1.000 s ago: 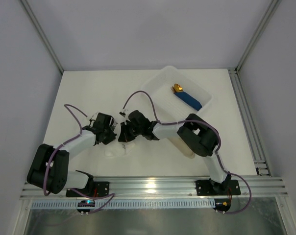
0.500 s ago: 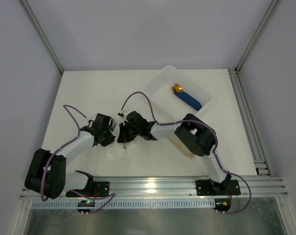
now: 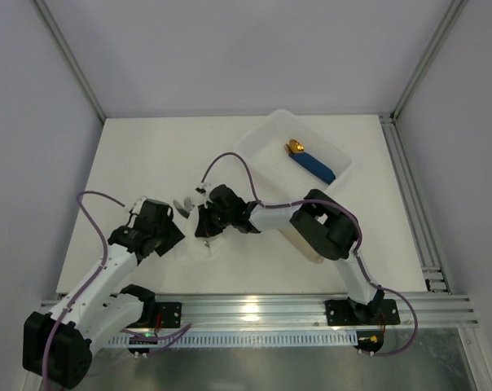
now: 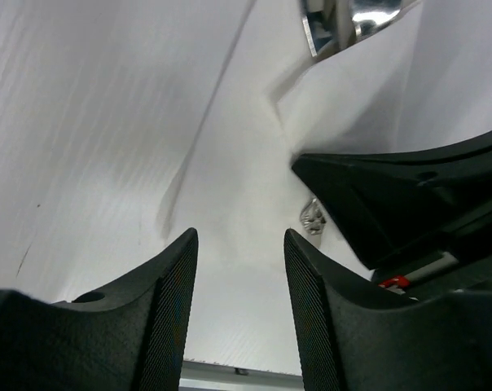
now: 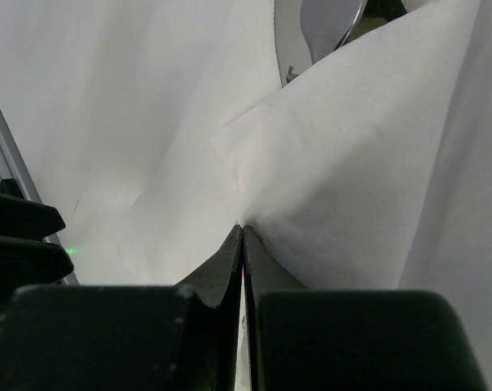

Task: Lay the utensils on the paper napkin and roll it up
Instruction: Roll the napkin at the center of the board.

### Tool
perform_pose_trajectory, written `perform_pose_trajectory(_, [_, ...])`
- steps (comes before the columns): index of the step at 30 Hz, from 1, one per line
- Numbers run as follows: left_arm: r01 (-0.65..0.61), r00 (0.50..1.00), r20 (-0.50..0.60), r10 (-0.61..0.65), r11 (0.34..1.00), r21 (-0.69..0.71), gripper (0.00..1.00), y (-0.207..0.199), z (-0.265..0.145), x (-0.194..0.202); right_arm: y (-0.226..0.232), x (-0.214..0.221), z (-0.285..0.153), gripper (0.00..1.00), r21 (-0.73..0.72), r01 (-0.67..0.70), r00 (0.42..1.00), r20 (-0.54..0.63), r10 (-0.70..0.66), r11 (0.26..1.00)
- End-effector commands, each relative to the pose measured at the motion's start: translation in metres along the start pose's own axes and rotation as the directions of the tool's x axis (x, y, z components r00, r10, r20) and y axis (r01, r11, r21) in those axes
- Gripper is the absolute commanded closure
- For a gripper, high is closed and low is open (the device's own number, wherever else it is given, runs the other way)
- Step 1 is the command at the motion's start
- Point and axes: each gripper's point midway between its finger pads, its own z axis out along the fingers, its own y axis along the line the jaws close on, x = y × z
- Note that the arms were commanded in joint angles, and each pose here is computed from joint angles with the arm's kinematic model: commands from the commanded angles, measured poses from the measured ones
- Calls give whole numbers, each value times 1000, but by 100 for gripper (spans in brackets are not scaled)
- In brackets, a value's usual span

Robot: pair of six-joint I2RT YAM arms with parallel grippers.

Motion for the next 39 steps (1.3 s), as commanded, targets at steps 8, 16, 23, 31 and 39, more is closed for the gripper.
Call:
perform_pose_trajectory(8, [100, 989, -104, -103, 994, -35, 50, 29, 19, 43, -14, 8, 5, 96, 53, -13, 1000, -15, 14, 999])
perform_pose_trajectory(16, [94, 985, -132, -108, 990, -103, 49, 42, 35, 53, -13, 5, 5, 96, 47, -7, 1000, -14, 7, 999])
perform_pose_trajectory(23, [106, 986, -119, -116, 990, -88, 62, 42, 44, 55, -14, 7, 6, 96, 49, -9, 1000, -16, 10, 999])
perform_pose_trajectory(31, [101, 989, -100, -105, 994, -36, 89, 30, 36, 46, -15, 7, 8, 96, 52, -12, 1000, -21, 13, 999])
perform_pose_trajectory(39, [48, 996, -73, -47, 999, 22, 96, 3, 24, 24, -16, 9, 9, 96, 52, -13, 999, -29, 14, 999])
